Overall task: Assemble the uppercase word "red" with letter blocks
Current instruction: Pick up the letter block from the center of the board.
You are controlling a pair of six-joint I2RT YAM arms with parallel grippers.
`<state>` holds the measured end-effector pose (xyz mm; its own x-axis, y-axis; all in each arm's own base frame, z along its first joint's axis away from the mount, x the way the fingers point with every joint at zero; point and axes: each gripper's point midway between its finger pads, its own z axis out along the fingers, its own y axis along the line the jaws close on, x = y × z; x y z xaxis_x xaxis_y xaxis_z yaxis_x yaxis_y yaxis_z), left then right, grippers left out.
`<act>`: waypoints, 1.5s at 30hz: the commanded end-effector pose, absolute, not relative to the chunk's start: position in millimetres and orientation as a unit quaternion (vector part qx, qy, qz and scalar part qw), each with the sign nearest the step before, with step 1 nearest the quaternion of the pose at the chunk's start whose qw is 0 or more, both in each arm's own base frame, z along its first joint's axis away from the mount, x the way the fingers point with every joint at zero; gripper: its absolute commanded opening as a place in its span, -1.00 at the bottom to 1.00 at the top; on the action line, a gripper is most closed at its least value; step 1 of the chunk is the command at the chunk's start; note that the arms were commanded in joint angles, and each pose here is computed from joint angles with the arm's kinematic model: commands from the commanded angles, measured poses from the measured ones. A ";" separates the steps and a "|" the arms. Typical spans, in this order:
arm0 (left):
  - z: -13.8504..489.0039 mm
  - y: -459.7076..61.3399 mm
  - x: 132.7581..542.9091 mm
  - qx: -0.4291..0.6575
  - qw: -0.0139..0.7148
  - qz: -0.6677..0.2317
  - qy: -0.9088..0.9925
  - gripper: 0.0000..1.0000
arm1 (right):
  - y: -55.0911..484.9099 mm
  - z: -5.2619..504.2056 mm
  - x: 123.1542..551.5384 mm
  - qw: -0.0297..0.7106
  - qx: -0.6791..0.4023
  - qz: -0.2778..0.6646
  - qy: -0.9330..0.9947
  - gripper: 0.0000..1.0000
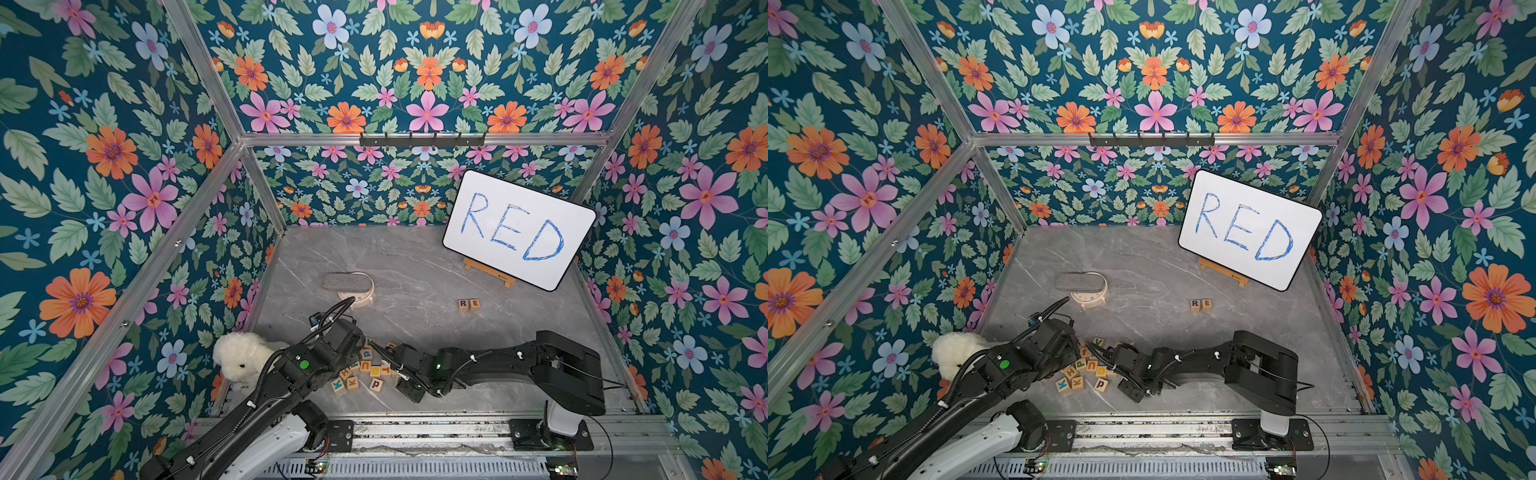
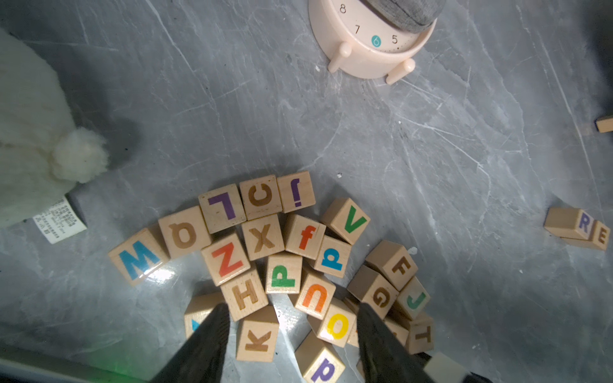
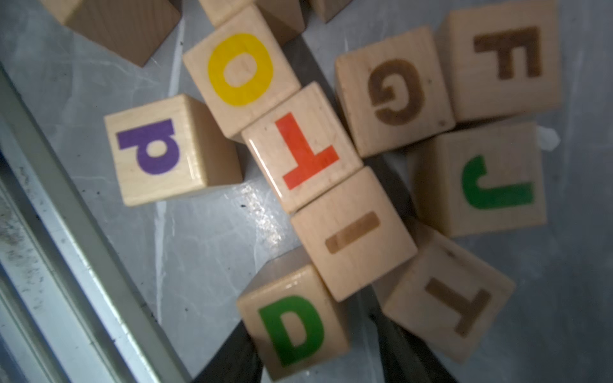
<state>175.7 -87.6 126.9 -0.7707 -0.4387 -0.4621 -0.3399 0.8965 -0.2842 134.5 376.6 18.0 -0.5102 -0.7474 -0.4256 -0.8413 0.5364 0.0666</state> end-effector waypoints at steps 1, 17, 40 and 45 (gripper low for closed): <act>129.3 -87.3 177.2 -0.213 0.272 -0.094 0.934 0.27 | 374.6 13.9 132.7 0.168 -0.464 0.131 0.860 0.10; 130.8 -86.4 177.5 -0.216 0.275 -0.095 0.932 0.28 | 377.0 8.8 130.6 0.153 -0.475 0.125 0.857 0.07; 129.0 -90.4 177.0 -0.218 0.271 -0.108 0.931 0.30 | 368.4 15.2 129.9 0.165 -0.472 0.112 0.859 -0.39; 131.2 -92.7 179.2 -0.215 0.275 -0.113 0.930 0.29 | 364.1 24.9 130.1 0.180 -0.470 0.103 0.858 -0.42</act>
<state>176.9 -91.9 128.2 -0.7638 -0.4575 -0.4553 -0.3388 0.8846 -0.3205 127.7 370.4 20.5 -0.4916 -0.7698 -0.4071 -0.8517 0.5225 0.0404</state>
